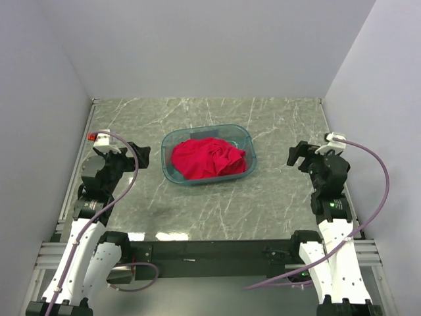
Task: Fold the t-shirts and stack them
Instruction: Grab the tshirt from the pile
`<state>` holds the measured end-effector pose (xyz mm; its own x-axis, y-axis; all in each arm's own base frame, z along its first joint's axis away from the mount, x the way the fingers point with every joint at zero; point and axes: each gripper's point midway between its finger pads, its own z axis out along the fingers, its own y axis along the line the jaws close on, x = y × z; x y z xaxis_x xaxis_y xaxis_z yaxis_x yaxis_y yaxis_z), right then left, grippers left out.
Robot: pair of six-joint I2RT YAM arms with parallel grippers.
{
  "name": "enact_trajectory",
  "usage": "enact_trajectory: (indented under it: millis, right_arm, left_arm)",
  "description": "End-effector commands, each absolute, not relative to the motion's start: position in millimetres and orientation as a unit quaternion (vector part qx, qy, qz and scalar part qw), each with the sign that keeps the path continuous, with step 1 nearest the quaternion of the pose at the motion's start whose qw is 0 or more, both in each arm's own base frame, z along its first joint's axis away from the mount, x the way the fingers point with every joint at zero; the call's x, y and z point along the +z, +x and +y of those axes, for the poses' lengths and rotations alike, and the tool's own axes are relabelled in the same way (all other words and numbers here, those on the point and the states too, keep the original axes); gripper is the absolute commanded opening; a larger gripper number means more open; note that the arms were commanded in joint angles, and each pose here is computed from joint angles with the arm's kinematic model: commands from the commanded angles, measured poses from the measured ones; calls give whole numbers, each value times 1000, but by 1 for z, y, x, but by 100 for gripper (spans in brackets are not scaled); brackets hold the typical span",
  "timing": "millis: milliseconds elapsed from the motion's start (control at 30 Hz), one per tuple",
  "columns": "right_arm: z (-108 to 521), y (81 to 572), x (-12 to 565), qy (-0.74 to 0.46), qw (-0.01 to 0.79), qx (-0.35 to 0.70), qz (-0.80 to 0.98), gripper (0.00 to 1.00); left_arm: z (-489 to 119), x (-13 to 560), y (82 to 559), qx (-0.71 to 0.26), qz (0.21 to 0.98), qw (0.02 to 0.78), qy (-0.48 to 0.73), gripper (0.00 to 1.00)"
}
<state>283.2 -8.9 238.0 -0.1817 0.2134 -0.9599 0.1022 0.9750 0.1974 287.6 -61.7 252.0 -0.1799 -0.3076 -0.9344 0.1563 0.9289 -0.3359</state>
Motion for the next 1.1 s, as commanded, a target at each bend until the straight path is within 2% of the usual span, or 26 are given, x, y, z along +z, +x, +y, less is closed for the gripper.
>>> enact_trajectory:
  millis: [0,33,67,100,167,233,367,433,467,500,567,600,733,767,933,1033,1067]
  right_arm:
    - [10,292,267,41,653,76,752,96]
    - [18,293,266,-47,649,57,757,97]
    - [61,283,273,-185,640,125,736,97]
    - [77,277,250,-256,595,154,746,97]
    - [114,262,257,-354,559,234,712,96]
    - [132,272,242,-383,511,261,724,95]
    - [177,309,226,-411,467,215,753,93]
    - [197,330,194,-388,417,208,796,92]
    - [204,348,206,-373,427,202,798,91]
    - [210,362,182,-360,401,196,819,91]
    - [221,387,182,-334,403,165,836,92]
    - [227,395,156,-335,373,158,850,92]
    - [264,403,127,-356,325,170,859,92]
    - [265,397,105,-364,290,164,870,92]
    - [265,387,77,-382,250,133,880,91]
    - [270,373,71,-396,216,150,880,69]
    - [272,372,74,-401,203,154,880,35]
  left_arm:
    - [-65,274,287,-189,726,660,-40,100]
    - [-65,274,287,-190,726,660,-39,100]
    - [-66,273,287,-190,727,659,-39,99]
    - [-66,274,287,-191,726,660,-38,99]
    - [-66,274,287,-190,726,659,-38,99]
    - [-65,275,286,-189,725,661,-39,99]
    - [-64,275,286,-187,724,663,-40,100]
    - [-64,273,287,-185,727,660,-40,99]
    - [-64,274,288,-185,727,660,-40,99]
    - [-64,273,288,-183,728,659,-39,99]
    - [-64,273,288,-184,728,659,-40,99]
    - [-64,273,287,-184,728,659,-38,99]
    - [-64,275,287,-183,726,662,-36,99]
    - [-65,274,287,-184,727,660,-36,100]
    - [-68,276,287,-192,726,660,-29,99]
    - [-69,276,287,-193,726,660,-28,99]
    - [-68,276,287,-192,726,660,-29,99]
